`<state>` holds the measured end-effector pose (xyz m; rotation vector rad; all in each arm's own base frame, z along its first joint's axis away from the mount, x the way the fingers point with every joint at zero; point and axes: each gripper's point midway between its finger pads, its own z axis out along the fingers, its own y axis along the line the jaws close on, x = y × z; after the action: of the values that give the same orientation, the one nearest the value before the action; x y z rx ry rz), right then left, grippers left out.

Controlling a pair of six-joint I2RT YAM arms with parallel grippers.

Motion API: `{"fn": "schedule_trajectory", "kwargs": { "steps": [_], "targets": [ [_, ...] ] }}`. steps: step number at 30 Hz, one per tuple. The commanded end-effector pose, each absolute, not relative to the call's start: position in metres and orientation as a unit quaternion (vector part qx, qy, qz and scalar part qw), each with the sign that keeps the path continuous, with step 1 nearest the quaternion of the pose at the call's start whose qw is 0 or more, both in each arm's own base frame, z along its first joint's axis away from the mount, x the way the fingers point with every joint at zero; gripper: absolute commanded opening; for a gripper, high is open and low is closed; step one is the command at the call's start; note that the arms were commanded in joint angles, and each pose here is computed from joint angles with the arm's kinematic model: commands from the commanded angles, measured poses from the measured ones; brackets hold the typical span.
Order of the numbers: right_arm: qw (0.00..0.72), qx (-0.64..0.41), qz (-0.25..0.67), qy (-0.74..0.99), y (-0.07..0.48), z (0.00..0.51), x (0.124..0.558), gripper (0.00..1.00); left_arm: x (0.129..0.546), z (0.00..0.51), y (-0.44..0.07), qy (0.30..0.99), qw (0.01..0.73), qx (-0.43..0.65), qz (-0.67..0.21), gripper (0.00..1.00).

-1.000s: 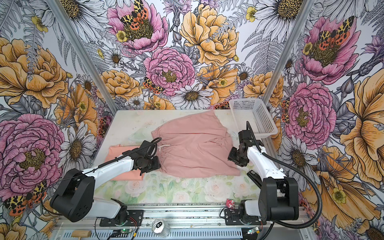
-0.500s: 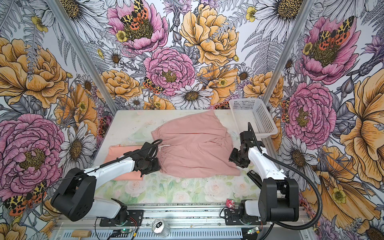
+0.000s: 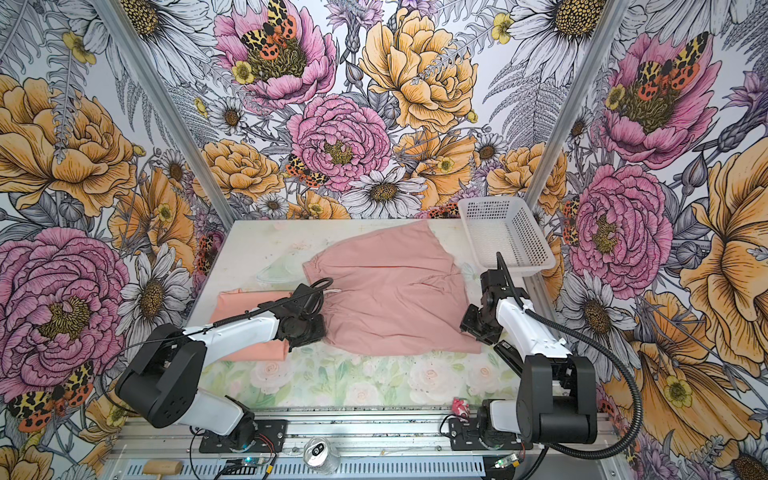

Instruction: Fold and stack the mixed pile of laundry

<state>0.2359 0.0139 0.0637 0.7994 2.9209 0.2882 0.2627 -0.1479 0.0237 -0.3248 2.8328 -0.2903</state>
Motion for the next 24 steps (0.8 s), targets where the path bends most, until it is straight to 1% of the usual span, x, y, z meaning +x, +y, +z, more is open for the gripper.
{"fn": "schedule_trajectory", "kwargs": {
  "steps": [1, 5, 8, 15, 19, 20, 24],
  "targets": [
    [0.063, 0.277, 0.073, 0.956, 0.005, 0.066, 0.228, 0.50, 0.257, 0.025, -0.130, 0.981, 0.129, -0.129, -0.072, 0.00],
    [0.079, 0.290, 0.051, 0.952, -0.003, 0.068, 0.223, 0.50, 0.273, 0.048, -0.122, 0.974, 0.157, -0.142, -0.082, 0.00],
    [0.073, 0.294, 0.048, 0.952, -0.001, 0.063, 0.219, 0.51, 0.281, 0.059, -0.114, 0.971, 0.170, -0.149, -0.085, 0.00],
    [0.052, 0.319, 0.123, 0.938, 0.034, 0.045, 0.205, 0.51, 0.286, 0.068, -0.114, 0.968, 0.175, -0.151, -0.094, 0.00],
    [0.061, 0.341, 0.147, 0.926, 0.044, 0.046, 0.199, 0.49, 0.283, 0.067, -0.112, 0.968, 0.176, -0.153, -0.091, 0.00],
    [0.064, 0.350, 0.156, 0.922, 0.046, 0.046, 0.199, 0.46, 0.283, 0.067, -0.112, 0.968, 0.175, -0.153, -0.091, 0.00],
    [0.079, 0.366, 0.167, 0.912, 0.047, 0.054, 0.203, 0.15, 0.282, 0.068, -0.109, 0.968, 0.178, -0.153, -0.090, 0.00]
  ]
}}
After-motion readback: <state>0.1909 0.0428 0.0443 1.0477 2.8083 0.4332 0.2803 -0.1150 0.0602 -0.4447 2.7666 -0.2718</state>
